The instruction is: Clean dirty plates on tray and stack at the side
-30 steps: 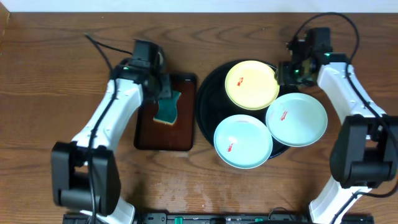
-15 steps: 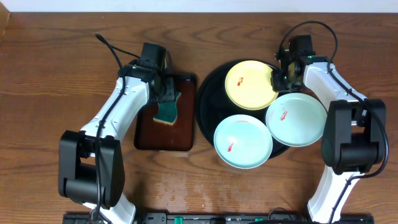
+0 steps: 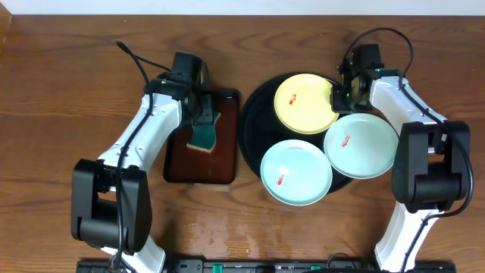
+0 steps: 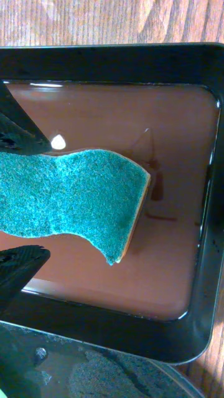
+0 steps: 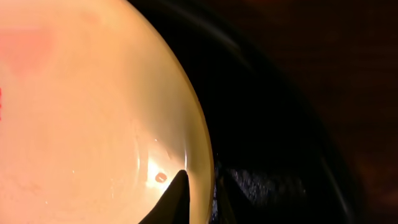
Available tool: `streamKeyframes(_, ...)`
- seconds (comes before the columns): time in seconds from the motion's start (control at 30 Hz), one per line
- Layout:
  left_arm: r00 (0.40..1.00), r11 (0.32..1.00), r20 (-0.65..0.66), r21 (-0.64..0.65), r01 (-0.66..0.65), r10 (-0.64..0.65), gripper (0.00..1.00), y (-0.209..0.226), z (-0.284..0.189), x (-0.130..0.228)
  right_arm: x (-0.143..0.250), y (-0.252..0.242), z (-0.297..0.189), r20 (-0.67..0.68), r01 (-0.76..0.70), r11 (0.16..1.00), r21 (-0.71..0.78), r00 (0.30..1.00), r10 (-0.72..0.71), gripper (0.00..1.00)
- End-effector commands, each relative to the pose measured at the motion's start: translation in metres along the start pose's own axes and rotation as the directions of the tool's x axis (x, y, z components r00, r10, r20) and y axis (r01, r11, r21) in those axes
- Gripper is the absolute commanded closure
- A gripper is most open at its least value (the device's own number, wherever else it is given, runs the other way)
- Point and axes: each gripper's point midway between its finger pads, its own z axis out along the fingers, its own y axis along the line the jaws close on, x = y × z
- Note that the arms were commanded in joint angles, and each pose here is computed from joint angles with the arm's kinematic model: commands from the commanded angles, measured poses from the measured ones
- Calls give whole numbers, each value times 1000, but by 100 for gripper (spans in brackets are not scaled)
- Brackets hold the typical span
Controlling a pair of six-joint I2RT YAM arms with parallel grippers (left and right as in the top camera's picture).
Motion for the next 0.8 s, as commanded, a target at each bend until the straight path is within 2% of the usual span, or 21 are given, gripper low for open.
streamKeyframes(0.0,1000,1000,11,-10,-12,12,51,0,-2,-5,10,-1,4,-33,-69,998,10,997,69,86)
streamKeyframes(0.13,1000,1000,12,-10,-12,12,51,0,-2,-5,14,-1,4,-48,-77,997,13,996,78,88)
streamKeyframes(0.23,1000,1000,11,-10,-12,12,51,0,-2,-5,13,-2,4,-44,-77,997,15,996,77,99)
streamKeyframes(0.43,1000,1000,16,-9,-12,12,51,0,-2,-6,-2,-4,4,19,-47,998,28,999,47,99)
streamKeyframes(0.6,1000,1000,-1,-12,-14,14,51,1,2,1,0,-3,4,10,-47,999,28,999,46,99)
streamKeyframes(0.77,1000,1000,-21,-17,-14,13,46,3,7,9,1,-4,4,7,-47,998,29,999,47,99)
